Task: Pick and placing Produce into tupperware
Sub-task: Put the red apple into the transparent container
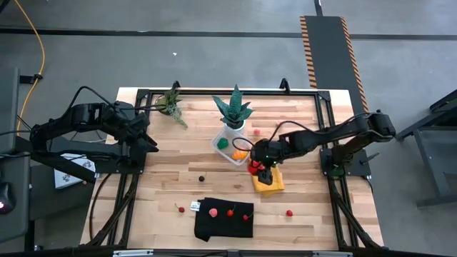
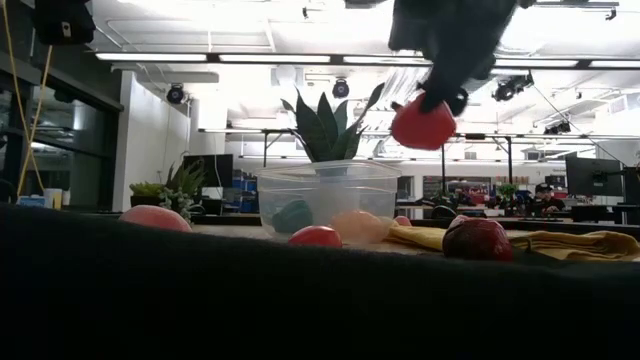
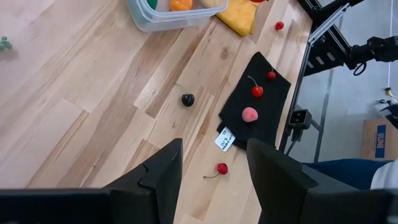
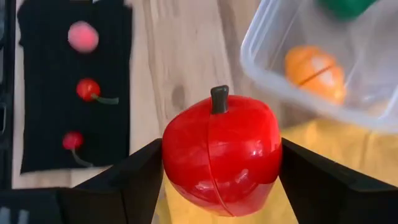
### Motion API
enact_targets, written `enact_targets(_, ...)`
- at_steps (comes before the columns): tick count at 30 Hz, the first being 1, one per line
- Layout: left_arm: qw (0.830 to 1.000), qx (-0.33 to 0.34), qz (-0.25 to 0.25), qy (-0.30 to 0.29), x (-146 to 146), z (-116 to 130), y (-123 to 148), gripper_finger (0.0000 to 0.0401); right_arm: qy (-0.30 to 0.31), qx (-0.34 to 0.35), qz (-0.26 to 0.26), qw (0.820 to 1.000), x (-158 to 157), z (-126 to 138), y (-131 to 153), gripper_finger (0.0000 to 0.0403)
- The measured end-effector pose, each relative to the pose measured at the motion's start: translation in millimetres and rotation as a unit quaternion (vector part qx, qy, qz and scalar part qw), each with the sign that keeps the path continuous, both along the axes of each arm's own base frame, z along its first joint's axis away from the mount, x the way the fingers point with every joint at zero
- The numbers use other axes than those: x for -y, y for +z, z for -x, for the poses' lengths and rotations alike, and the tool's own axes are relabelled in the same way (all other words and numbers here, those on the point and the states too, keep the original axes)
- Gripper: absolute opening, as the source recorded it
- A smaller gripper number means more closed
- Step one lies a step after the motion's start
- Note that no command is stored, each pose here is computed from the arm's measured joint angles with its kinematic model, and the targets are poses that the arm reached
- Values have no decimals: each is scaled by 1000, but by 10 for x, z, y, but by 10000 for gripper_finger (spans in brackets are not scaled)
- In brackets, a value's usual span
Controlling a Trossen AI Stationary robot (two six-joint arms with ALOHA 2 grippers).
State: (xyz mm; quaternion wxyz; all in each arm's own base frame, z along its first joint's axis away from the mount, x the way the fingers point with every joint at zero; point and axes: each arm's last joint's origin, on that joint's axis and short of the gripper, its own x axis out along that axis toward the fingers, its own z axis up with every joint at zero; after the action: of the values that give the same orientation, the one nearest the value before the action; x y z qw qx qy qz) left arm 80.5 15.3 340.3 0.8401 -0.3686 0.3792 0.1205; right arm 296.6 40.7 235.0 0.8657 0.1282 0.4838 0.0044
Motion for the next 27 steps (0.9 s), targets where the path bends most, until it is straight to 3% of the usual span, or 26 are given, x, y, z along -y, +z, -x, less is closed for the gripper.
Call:
enact_targets(20, 1000, -2, -6, 4, -4, 0, -1, 168, -72, 116, 11, 991, 344, -215, 230, 271)
enact_targets(27, 1000, -2, -7, 5, -5, 0, -1, 168, -94, 148, 45, 984, 415, -280, 248, 271)
